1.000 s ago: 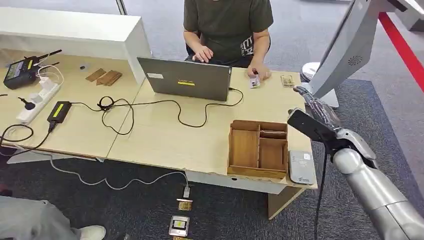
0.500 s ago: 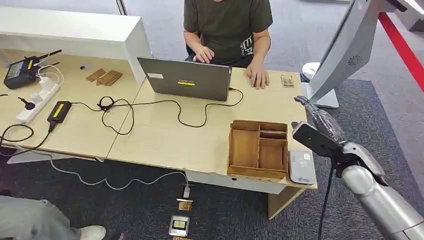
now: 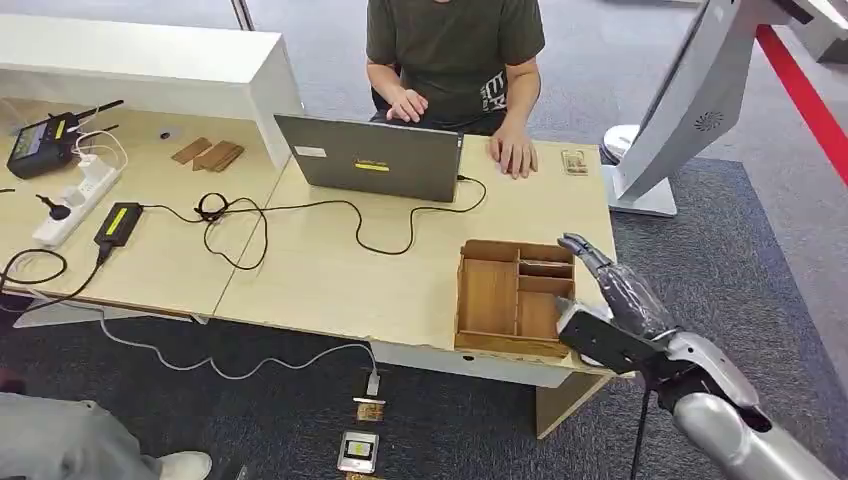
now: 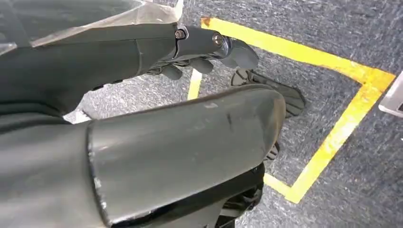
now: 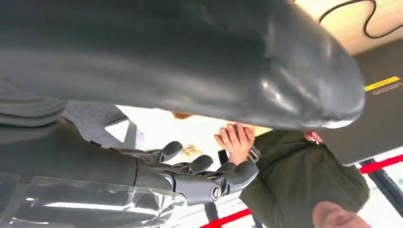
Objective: Pass the card to the sensor for recognition and then transmit it.
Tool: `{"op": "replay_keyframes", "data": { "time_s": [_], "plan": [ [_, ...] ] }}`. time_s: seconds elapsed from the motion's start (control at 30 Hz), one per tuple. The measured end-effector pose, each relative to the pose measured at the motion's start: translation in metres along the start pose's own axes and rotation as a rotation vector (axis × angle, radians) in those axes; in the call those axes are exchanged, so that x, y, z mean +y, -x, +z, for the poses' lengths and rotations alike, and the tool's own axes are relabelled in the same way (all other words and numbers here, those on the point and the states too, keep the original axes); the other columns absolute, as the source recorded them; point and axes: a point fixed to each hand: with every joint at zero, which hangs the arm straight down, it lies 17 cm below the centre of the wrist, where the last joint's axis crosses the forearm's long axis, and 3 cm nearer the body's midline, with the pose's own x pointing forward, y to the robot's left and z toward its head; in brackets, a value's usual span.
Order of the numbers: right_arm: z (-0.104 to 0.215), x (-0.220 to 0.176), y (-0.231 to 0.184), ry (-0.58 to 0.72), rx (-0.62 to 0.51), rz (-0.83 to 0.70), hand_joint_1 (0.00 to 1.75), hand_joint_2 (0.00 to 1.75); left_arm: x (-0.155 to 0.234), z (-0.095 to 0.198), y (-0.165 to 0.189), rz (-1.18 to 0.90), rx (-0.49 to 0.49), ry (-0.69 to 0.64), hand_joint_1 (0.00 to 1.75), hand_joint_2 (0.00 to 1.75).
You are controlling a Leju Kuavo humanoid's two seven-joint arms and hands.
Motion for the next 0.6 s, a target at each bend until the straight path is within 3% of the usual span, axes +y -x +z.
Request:
{"op": "replay_keyframes", "data": {
  "time_s": [0.6],
  "plan": [
    [-0.017,-0.013,-0.017,0.034,-0.082,0.09,0.0,1.75,-0.003,0.0,-0.005,-0.008,-0.016,0.009,0.0,0.0]
  ]
}}
